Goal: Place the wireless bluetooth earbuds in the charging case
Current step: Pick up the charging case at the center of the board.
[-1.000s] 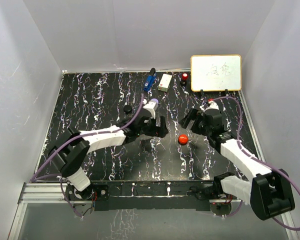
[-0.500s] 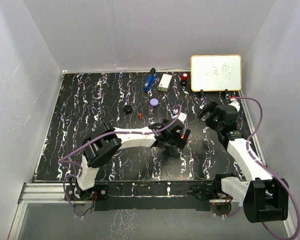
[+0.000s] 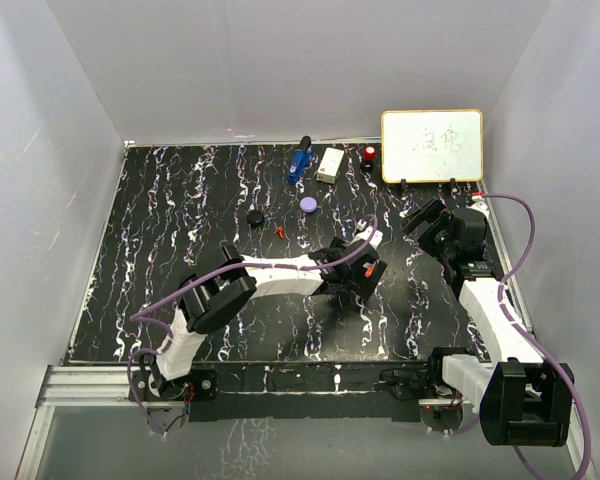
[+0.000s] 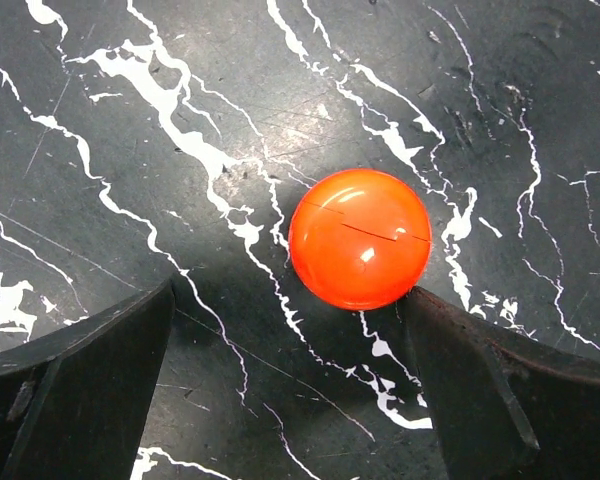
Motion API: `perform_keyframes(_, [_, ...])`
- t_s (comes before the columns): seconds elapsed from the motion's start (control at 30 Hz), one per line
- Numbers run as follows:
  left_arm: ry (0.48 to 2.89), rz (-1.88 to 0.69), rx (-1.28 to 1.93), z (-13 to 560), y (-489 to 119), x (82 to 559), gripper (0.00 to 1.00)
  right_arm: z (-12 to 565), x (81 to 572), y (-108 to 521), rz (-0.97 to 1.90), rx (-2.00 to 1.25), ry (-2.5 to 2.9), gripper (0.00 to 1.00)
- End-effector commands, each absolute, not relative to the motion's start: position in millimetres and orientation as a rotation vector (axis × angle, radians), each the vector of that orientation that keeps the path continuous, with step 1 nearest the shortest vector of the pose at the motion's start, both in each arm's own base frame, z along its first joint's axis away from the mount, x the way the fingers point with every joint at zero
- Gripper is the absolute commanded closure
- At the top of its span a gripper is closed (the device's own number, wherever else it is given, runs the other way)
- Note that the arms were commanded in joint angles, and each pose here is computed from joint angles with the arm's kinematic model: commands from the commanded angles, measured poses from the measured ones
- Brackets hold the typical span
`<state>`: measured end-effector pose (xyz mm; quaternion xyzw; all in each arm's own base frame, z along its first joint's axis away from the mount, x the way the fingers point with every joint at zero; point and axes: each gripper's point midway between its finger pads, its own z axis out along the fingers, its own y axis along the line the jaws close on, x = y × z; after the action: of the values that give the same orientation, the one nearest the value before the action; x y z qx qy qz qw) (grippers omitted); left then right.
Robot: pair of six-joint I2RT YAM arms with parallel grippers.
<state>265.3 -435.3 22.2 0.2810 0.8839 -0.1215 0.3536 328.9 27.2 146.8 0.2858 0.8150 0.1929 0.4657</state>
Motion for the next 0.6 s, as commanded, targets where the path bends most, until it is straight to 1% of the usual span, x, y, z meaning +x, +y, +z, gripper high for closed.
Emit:
perform_keyframes(0.0, [2.245, -0.357, 0.777, 23.3, -447.0, 262.9, 0.01, 177.2, 340.2, 29.1, 0.514, 0.637, 1.909, 0.02])
perform_keyframes(0.27, [2.229, -0.414, 0.809, 18.8, -456.1, 259.1, 0.04, 176.4, 340.8, 30.2, 0.528, 0.626, 1.914, 0.02])
perform_keyframes(0.57, [2.232, -0.458, 0.824, 6.7, -456.6, 252.2, 0.19, 171.9, 340.3, 31.0, 0.538, 0.625, 1.924, 0.03])
